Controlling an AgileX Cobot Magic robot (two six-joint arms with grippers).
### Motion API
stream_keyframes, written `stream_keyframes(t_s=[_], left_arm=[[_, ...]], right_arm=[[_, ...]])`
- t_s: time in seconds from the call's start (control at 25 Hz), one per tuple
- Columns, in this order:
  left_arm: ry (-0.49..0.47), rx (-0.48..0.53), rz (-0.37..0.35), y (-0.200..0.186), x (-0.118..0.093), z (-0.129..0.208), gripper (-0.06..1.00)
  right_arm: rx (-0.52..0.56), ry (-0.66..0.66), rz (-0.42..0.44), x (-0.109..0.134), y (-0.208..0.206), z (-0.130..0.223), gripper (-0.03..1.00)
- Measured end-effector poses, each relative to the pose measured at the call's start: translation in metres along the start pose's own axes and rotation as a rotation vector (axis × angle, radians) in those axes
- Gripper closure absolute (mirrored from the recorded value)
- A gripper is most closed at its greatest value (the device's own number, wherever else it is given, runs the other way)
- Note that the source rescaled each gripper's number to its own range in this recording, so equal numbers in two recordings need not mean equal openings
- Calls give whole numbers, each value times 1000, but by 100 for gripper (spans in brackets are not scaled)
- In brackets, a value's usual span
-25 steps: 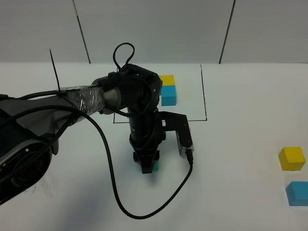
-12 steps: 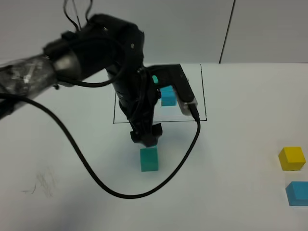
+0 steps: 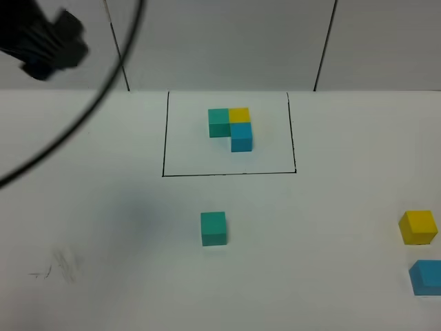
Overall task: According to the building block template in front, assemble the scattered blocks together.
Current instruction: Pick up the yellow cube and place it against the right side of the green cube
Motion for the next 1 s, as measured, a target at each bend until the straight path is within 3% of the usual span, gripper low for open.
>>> stream_keyframes(t_s=[0.24,0.32,0.48,0.56,0.76,1.0], left_arm=[[-122,-272,-129,-126,16,52,22],[-148,-355,-157,-161,12,79,30],[-129,-483,-174,-206,-10,138,35],[-107,-540,-152,-216,-28,166,33],[-103,-643,-19,-215,-74,215,25],[-165,-520,110,-161,-106,234,25]], right_arm=[[0,0,0,0,0,0,25],[0,0,0,0,0,0,25],[0,0,0,0,0,0,25],[0,0,0,0,0,0,25],[0,0,0,0,0,0,25],[0,0,0,0,0,0,25]])
Point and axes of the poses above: a point on each arm's last joint axis where the gripper is mounted, y pointing out along that axis toward the gripper, x along the wrist's bending axis when the last joint is at zero, z = x × y, the point moved 3 cm from there along y, pointing out along that axis toward the gripper, and after that the axes turned 15 degrees about y, right-handed, at the moved point
